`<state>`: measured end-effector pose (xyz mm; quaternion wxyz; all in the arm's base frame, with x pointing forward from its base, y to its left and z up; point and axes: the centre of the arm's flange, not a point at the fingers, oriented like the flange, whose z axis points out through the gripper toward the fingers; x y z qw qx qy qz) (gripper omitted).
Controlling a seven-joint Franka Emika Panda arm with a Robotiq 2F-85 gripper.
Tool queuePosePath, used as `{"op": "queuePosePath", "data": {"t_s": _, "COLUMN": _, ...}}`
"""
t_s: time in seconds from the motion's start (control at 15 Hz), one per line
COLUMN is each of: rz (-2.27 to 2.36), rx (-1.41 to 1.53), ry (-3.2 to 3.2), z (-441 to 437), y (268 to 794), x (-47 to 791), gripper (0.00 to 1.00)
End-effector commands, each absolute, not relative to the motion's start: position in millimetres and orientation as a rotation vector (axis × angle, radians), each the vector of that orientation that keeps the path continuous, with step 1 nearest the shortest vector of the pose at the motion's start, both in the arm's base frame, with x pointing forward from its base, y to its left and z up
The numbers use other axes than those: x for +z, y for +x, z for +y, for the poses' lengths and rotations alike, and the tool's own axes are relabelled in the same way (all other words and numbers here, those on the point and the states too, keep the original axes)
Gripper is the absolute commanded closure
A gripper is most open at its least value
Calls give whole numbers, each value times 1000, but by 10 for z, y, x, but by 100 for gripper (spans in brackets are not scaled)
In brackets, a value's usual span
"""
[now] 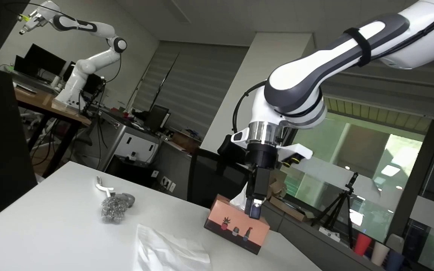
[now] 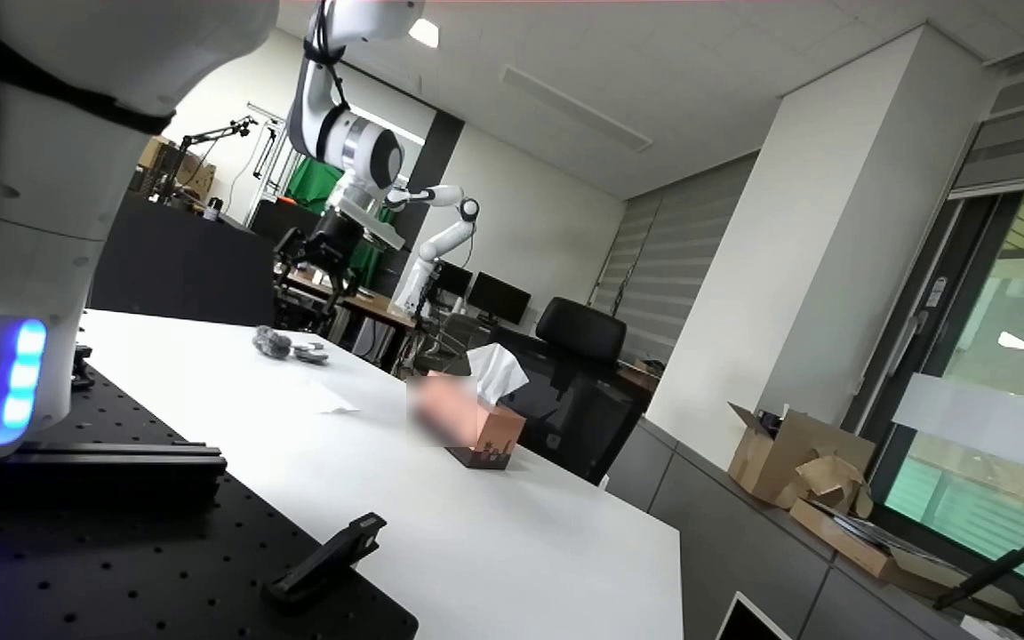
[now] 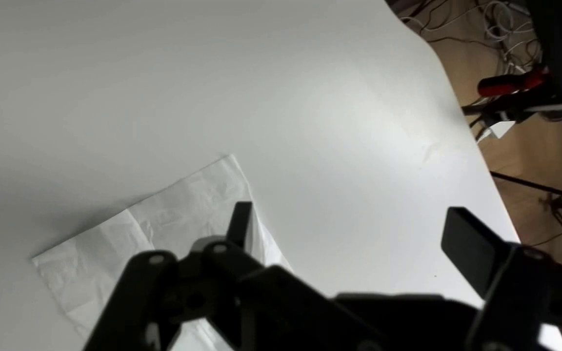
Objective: Remove a tissue from the box and put it on the table
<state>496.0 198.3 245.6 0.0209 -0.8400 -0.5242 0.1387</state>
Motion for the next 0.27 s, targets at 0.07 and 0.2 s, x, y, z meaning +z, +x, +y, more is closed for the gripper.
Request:
{"op": "queuePosePath", "data": {"t_s": 0.07, "rz": -1637, "rx": 442, "ry": -2584, "z": 1979, "y": 4946, "x": 2483, "gripper": 0}}
{"op": "queuePosePath", "data": {"t_s": 0.2, "rz": -1638, "rx": 442, "ry": -2578, "z": 1984, "y": 4942, "x": 2481, "gripper": 0}}
